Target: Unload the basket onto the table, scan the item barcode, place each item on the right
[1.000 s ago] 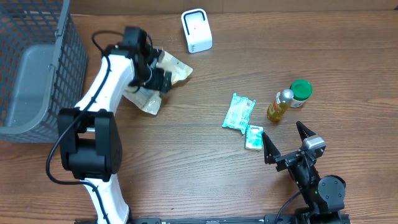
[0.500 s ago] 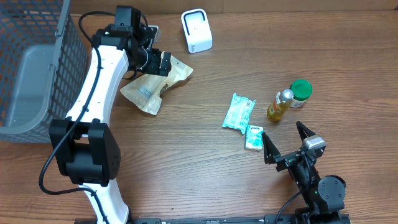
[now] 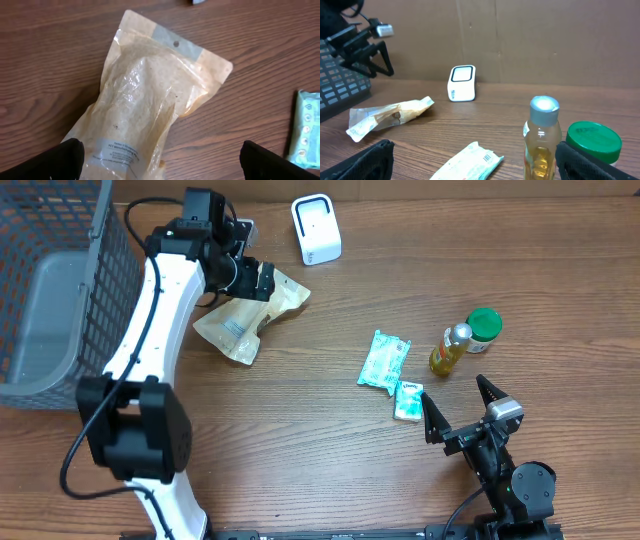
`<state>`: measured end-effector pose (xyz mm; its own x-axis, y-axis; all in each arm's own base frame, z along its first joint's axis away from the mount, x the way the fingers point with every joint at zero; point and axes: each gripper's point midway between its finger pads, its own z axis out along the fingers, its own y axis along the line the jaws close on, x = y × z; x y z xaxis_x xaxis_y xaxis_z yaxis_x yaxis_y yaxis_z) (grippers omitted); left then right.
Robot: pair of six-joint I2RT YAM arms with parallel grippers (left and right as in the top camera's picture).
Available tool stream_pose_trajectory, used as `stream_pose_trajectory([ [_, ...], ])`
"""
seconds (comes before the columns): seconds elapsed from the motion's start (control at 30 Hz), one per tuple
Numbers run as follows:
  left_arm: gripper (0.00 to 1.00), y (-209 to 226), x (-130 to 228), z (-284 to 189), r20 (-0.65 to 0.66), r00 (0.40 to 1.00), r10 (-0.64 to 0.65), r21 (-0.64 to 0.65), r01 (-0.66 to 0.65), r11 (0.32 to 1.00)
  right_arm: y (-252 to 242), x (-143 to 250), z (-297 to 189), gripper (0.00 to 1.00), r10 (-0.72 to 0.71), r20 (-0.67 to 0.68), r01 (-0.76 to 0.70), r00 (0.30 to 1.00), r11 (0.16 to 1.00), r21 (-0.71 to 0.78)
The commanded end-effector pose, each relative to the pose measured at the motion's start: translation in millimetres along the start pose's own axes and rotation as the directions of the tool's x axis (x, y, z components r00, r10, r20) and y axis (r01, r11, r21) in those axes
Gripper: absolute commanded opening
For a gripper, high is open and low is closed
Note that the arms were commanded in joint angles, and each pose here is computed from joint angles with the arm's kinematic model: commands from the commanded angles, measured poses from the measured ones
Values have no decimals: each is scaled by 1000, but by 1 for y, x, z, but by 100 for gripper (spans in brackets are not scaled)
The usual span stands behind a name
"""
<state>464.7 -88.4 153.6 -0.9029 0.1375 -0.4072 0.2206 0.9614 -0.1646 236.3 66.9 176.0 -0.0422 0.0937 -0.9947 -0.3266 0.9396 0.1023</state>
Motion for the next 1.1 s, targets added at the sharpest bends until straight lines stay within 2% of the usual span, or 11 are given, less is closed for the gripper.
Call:
stream_pose_trajectory([
  [0.0, 100, -20, -24, -82, 192, 981, 33, 3, -34, 999, 0, 2, 0, 100, 5, 3, -5, 1000, 1000, 0],
  [0.13, 100, -34, -28, -147, 328, 943, 62, -6, -63, 998, 0, 2, 0, 100, 5, 3, -5, 1000, 1000, 0],
  [0.23, 100, -45, -24, -204, 443, 892, 85, -19, -86, 996, 0, 2, 0, 100, 5, 3, -5, 1000, 1000, 0],
  [0.4, 100, -55, -12, -257, 543, 833, 106, -33, -105, 994, 0, 2, 0, 100, 5, 3, -5, 1000, 1000, 0],
  [0.63, 100, -46, 22, -243, 471, 876, 103, -60, -85, 995, 0, 2, 0, 100, 5, 3, -5, 1000, 1000, 0],
  [0.77, 100, -40, 29, -213, 496, 862, 108, -67, -86, 994, 0, 2, 0, 100, 5, 3, -5, 1000, 1000, 0],
  [0.83, 100, -38, 24, -206, 565, 816, 123, -76, -97, 992, 0, 2, 0, 100, 5, 3, -5, 1000, 1000, 0],
  [0.97, 100, -42, 13, -217, 758, 632, 165, -105, -132, 986, 0, 2, 0, 100, 5, 3, -5, 1000, 1000, 0],
  [1.07, 100, -44, 21, -232, 849, 495, 187, -136, -138, 981, 0, 2, 0, 100, 5, 3, -5, 1000, 1000, 0],
])
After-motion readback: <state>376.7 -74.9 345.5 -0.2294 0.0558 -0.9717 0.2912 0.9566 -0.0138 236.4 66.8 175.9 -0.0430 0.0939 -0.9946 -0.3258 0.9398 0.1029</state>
